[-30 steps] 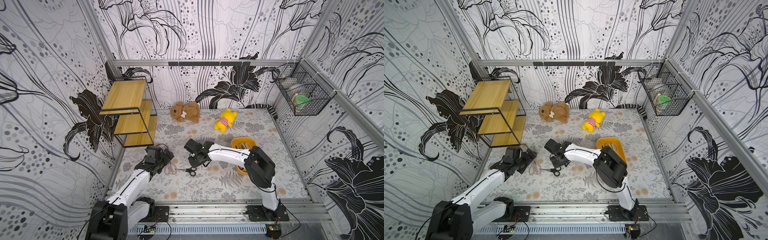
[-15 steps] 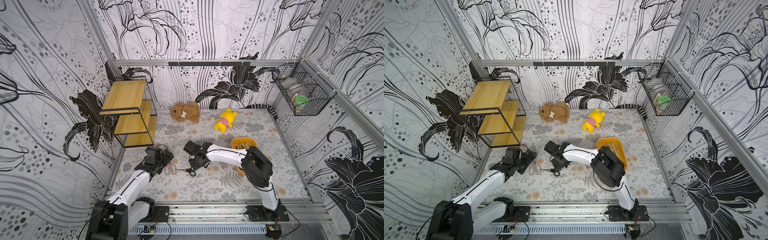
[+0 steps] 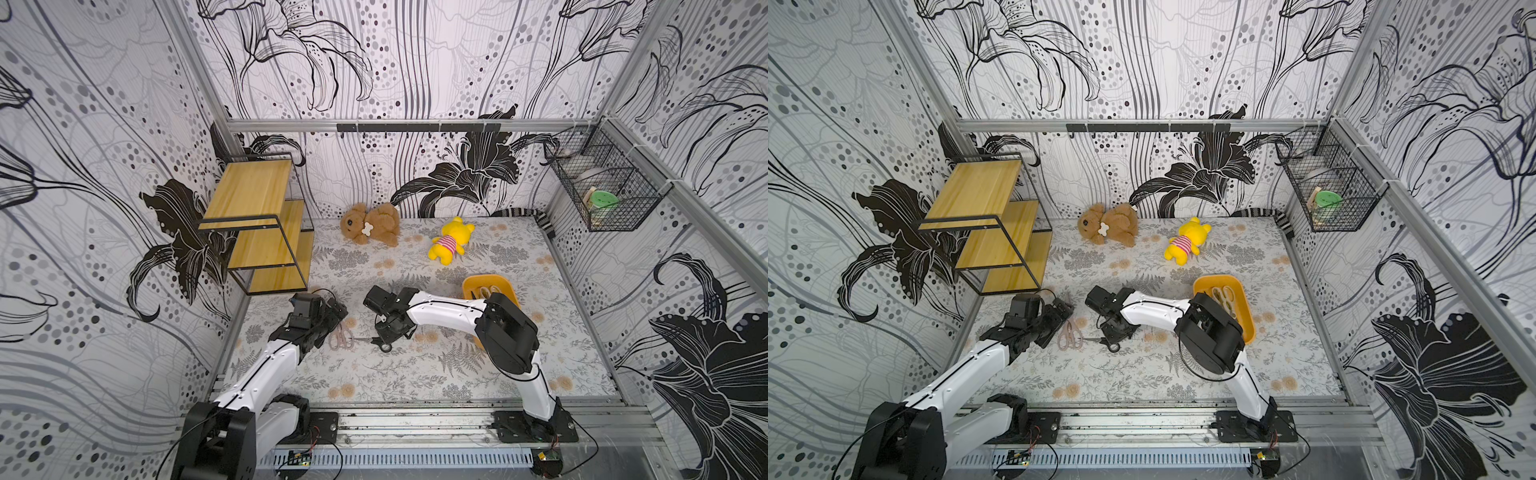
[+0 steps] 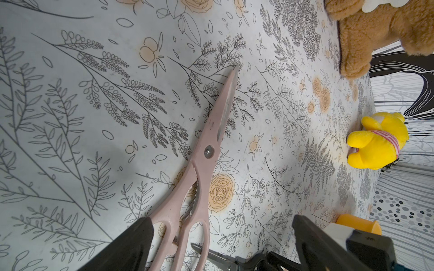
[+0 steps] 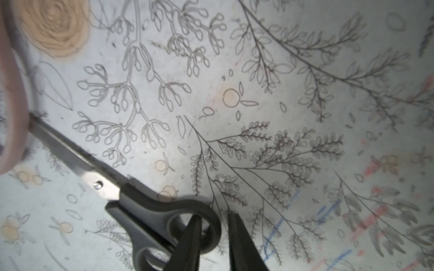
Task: Put the scissors into the storage box
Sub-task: Pick up the scissors from the center of the board.
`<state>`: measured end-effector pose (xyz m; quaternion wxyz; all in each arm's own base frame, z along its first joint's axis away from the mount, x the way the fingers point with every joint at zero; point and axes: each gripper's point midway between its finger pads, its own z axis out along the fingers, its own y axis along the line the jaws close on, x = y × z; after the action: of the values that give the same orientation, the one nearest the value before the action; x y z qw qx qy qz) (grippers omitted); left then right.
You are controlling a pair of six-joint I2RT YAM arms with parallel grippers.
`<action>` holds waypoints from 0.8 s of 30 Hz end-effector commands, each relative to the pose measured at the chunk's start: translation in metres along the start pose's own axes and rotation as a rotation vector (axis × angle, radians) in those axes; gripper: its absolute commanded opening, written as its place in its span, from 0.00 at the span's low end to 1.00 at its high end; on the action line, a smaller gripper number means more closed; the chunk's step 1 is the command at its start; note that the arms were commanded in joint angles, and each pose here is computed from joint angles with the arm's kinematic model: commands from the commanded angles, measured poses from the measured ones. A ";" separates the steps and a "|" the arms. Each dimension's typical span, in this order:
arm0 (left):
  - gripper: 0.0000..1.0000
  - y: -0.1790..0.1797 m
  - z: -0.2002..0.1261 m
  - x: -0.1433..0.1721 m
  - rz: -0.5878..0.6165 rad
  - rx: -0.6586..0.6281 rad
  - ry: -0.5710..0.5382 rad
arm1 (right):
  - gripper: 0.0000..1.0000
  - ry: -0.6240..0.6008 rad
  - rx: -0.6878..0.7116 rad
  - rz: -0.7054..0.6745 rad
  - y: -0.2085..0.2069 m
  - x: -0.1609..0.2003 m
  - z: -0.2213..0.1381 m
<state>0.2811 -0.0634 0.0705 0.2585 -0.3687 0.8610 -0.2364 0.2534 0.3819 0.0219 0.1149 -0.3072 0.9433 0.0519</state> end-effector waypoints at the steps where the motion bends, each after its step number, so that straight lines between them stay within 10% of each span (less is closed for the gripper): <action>1: 0.97 -0.003 -0.001 -0.005 -0.002 0.024 -0.023 | 0.23 0.070 0.046 -0.030 -0.007 0.017 0.013; 24: 0.97 -0.013 -0.004 -0.011 -0.026 0.059 -0.044 | 0.00 0.088 0.177 -0.033 -0.037 0.036 0.020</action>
<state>0.2842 -0.0622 0.0740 0.2642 -0.3772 0.8538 -0.2429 0.2559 0.3765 0.0206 0.1378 -0.3290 0.9340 0.0205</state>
